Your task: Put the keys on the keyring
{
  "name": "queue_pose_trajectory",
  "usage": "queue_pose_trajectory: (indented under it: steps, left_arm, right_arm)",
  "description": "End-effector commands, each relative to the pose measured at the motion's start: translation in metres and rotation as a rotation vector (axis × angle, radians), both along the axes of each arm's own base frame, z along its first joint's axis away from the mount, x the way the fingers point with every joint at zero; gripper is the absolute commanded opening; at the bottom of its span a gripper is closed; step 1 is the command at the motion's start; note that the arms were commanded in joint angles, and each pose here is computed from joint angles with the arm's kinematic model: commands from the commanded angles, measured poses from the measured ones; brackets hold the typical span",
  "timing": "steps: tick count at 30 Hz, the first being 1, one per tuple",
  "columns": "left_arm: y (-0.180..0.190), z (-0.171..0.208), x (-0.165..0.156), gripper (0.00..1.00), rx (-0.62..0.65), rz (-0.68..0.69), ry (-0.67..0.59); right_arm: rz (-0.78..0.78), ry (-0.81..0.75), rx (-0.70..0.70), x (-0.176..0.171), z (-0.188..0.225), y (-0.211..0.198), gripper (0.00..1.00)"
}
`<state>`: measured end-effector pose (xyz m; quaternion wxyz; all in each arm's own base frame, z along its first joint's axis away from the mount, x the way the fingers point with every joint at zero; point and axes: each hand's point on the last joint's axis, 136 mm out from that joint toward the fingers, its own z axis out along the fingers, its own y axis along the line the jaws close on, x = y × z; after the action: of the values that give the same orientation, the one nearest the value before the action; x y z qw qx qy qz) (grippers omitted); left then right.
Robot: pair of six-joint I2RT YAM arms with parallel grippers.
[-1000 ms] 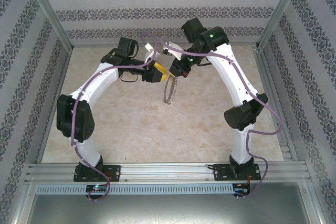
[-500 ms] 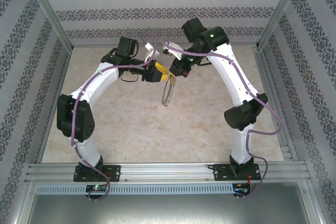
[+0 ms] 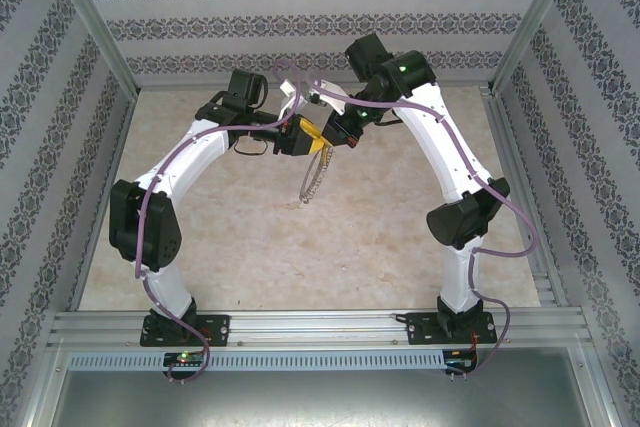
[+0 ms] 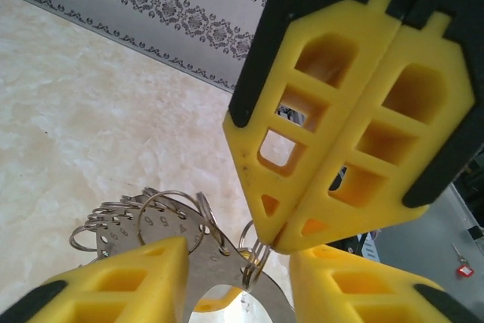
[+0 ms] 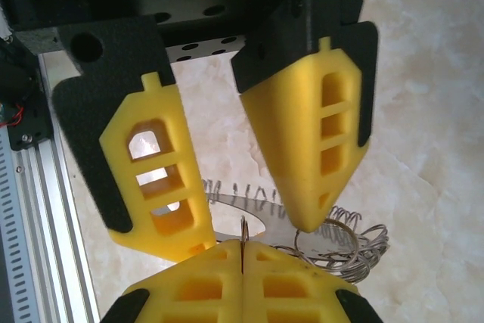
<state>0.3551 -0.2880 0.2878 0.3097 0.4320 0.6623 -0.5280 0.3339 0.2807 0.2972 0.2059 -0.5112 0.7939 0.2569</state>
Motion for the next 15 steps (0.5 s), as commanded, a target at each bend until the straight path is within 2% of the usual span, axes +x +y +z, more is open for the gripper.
queue_pose_trajectory:
  steps: [1,9,15]
  left_arm:
    - [-0.006,0.014,-0.002,0.33,-0.041,-0.033,-0.051]
    - [-0.006,0.016,-0.005,0.00,-0.050,-0.044,-0.054]
    - [-0.006,0.017,-0.004,0.00,-0.054,-0.043,-0.062]
  right_arm:
    - [0.039,0.010,0.020,-0.004,-0.002,0.009,0.00]
    - [0.033,0.001,0.020,-0.001,-0.002,0.010,0.00]
    - [-0.004,-0.037,0.029,0.007,0.005,0.009,0.00]
